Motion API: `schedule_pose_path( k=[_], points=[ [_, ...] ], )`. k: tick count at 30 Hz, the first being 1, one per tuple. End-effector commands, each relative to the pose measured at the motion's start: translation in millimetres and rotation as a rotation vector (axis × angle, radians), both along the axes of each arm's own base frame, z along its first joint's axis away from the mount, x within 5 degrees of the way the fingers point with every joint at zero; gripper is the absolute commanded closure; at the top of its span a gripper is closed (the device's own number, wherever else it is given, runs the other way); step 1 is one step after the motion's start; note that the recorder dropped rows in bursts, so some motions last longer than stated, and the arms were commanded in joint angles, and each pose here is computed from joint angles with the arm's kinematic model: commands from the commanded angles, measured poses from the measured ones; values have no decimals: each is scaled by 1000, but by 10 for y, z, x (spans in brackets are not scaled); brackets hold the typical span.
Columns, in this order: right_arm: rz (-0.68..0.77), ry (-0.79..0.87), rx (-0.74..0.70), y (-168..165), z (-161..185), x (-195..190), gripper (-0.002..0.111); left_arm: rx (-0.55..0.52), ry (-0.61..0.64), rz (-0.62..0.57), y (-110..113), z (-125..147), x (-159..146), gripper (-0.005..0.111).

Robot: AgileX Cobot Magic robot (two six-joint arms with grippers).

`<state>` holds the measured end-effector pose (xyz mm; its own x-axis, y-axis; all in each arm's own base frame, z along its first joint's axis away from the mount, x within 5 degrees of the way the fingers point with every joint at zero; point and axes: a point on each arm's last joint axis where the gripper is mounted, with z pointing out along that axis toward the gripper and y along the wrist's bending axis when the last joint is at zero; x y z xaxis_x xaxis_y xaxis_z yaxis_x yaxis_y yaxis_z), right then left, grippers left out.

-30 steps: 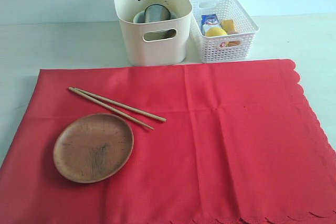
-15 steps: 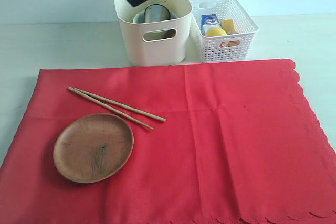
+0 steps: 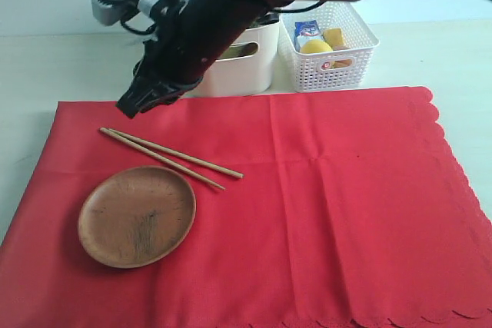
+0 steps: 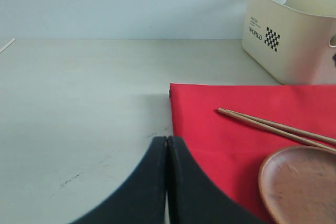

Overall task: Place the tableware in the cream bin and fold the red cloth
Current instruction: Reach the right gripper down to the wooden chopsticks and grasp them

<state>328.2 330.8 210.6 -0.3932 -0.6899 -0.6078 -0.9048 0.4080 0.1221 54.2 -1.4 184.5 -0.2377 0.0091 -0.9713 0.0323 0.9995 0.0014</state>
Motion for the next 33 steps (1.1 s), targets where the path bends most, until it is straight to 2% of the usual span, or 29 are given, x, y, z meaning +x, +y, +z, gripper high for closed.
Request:
schedule_pose_path(
  k=[1,3,6,12,20,27,33],
  points=[
    [-31,-97,-22,235,-280,4,65,4,-8,3,3,-2,-2,107],
    [-12,-108,-42,332,-387,4,56,4,-8,3,3,-2,-2,107],
    [-14,-92,-70,417,-537,63,52,4,-8,3,3,-2,-2,107],
    [-46,-53,-161,495,-748,200,52,4,-8,3,3,-2,-2,107],
    [-26,-66,-213,553,-972,293,52,4,-8,3,3,-2,-2,107],
    [-127,-117,-289,479,-1035,385,52,4,-8,3,3,-2,-2,107],
    [-131,-94,-297,477,-1086,373,53,4,-8,3,3,-2,-2,107]
  ],
)
